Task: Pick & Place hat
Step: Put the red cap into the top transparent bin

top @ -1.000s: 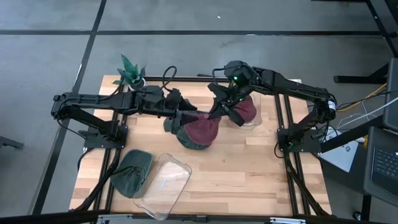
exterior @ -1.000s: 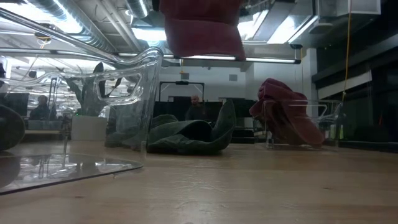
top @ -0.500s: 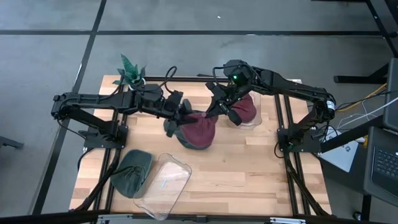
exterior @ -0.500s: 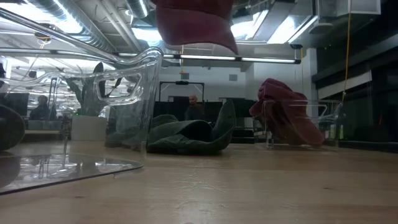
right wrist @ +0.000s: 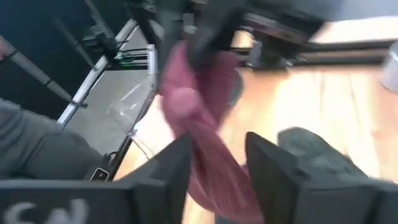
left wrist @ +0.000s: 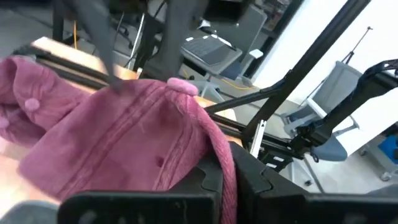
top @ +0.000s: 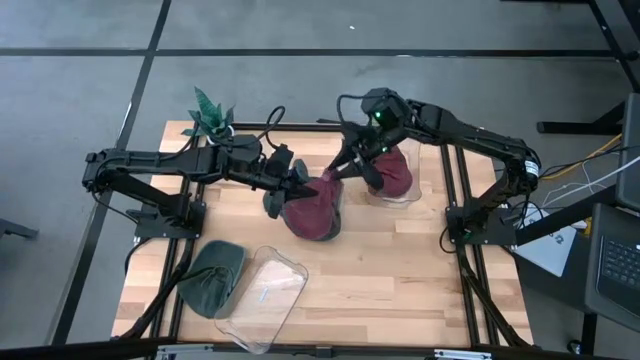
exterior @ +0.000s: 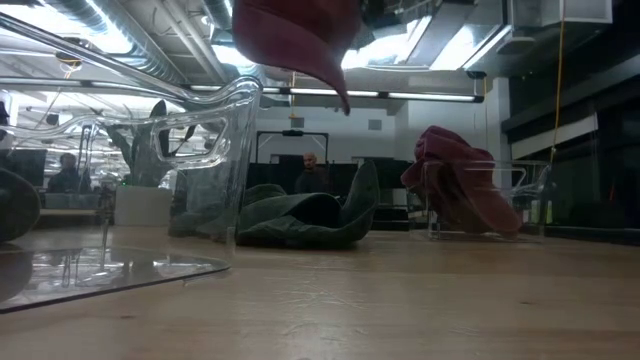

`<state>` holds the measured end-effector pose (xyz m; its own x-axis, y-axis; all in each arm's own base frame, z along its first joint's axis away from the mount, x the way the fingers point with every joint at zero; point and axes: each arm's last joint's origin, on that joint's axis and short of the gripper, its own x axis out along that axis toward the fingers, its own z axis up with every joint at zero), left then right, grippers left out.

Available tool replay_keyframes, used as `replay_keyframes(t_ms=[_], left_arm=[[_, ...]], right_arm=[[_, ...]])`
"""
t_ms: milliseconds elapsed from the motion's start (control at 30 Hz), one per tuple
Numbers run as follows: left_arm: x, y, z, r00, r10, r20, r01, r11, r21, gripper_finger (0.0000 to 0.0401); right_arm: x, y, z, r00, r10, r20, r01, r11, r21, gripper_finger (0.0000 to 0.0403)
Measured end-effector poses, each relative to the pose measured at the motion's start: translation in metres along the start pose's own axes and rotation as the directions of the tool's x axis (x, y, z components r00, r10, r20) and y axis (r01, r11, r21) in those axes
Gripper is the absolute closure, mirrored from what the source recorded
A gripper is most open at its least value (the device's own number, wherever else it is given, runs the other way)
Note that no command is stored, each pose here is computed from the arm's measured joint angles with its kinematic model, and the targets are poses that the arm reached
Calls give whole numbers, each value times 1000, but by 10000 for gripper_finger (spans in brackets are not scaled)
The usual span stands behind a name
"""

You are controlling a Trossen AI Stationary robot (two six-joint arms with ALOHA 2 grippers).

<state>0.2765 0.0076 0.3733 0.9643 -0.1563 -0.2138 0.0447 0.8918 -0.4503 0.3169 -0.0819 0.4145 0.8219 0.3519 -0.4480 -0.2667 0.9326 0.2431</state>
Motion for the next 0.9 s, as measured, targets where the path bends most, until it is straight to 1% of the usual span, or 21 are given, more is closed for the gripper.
replay_keyframes(t_ms=[67, 167, 233, 367, 433, 500, 600, 700, 800, 900], left_arm=[[0, 1, 0, 1000, 12, -1, -12, 999, -30, 397], [0, 3, 0, 996, 86, 28, -84, 994, -66, 397], [0, 4, 1, 989, 138, 59, -133, 988, -79, 397], [-1, 7, 5, 955, 261, 144, -249, 964, -95, 397], [-2, 9, 7, 924, 338, 181, -321, 940, -116, 397], [-3, 11, 9, 891, 396, 224, -373, 917, -139, 397], [-4, 10, 15, 864, 412, 290, -388, 911, -139, 397], [-6, 11, 20, 854, 400, 332, -376, 916, -138, 397], [-7, 13, 24, 858, 377, 350, -351, 926, -136, 397], [-7, 15, 25, 864, 363, 348, -338, 932, -132, 397]], right_arm=[[-9, -6, 0, 1000, -29, 10, 28, 999, 43, 209], [-25, -10, 1, 997, -71, 38, 67, 992, 103, 167], [-32, -11, 2, 990, -135, 45, 127, 980, 154, 146], [-38, -12, 2, 955, -296, 33, 285, 939, 193, 128], [-38, -10, 3, 942, -334, 34, 320, 924, 209, 127], [-37, -8, 4, 937, -346, 42, 331, 921, 206, 128], [-33, -4, 6, 941, -335, 52, 320, 927, 194, 131], [-30, 0, 9, 935, -345, 79, 329, 930, 167, 131], [-25, 1, 12, 918, -382, 102, 372, 922, 108, 131], [-20, 2, 16, 911, -392, 130, 388, 920, 61, 131]])
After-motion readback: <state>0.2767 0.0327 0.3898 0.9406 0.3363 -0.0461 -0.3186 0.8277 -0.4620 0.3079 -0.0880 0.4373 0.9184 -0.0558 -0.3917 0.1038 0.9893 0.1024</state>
